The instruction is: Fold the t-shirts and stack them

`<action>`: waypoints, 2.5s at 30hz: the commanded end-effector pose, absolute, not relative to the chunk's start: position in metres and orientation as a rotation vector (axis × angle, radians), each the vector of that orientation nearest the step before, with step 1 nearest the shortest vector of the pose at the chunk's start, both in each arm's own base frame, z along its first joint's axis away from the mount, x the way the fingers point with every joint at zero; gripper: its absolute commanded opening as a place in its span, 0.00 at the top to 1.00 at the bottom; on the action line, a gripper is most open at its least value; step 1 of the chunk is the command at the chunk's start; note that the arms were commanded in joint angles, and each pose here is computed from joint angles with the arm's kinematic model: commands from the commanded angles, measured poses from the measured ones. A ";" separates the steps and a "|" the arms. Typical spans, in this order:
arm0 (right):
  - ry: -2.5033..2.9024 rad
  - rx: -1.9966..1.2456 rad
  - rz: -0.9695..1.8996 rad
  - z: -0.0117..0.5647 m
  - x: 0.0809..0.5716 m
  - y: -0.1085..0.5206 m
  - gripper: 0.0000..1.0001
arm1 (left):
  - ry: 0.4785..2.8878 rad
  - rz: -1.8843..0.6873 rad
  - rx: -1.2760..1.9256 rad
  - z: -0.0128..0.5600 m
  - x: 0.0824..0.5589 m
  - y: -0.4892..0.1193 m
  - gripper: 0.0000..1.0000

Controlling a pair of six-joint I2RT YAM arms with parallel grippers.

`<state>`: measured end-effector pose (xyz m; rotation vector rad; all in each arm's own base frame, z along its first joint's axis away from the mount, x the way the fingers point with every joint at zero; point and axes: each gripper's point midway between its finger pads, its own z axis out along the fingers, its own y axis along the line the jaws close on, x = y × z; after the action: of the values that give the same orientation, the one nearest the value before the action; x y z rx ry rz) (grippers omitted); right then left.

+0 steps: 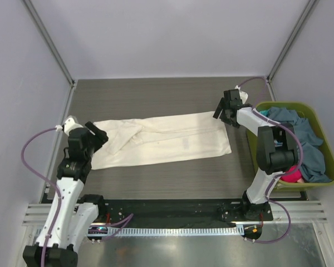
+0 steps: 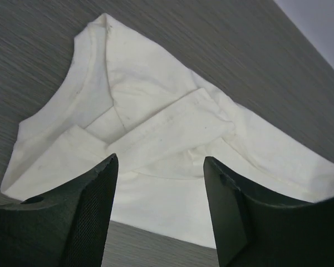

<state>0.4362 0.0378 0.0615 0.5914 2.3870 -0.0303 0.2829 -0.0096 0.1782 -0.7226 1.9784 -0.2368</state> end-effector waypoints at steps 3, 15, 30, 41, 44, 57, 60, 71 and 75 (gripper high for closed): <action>2.264 0.514 0.123 0.109 0.453 0.070 0.17 | 1.853 -0.222 -0.818 0.174 0.271 0.004 0.34; 2.481 0.254 0.122 0.029 0.444 0.148 0.25 | 2.208 -0.279 -0.864 0.058 0.325 -0.040 0.44; 2.714 0.049 0.325 -0.026 0.206 0.274 0.31 | 2.398 -0.242 -0.770 0.009 0.462 -0.094 0.49; 2.363 -0.177 0.281 0.140 0.216 0.339 0.17 | 2.184 -0.476 -0.161 0.223 0.583 -0.208 0.14; 2.319 -0.115 0.228 0.159 0.249 0.316 0.14 | 2.122 -0.422 -0.162 0.265 0.565 -0.190 0.02; 2.328 -0.130 0.387 0.160 0.397 0.352 0.16 | 2.147 -0.405 -0.430 0.237 0.366 -0.108 0.02; 2.367 -0.110 0.383 0.134 0.421 0.357 0.17 | 2.200 -0.460 -0.514 0.193 0.329 -0.108 0.05; 2.507 -0.080 0.404 0.035 0.487 0.356 0.19 | 2.359 -0.565 -0.589 0.071 0.268 -0.121 0.08; 2.546 -0.060 0.365 0.005 0.503 0.337 0.19 | 2.420 -0.614 -0.616 0.034 0.250 -0.132 0.09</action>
<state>0.4939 0.3582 0.0390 -0.0576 2.4818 0.4144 0.2419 -0.1123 0.0373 -0.6060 2.4754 -0.4824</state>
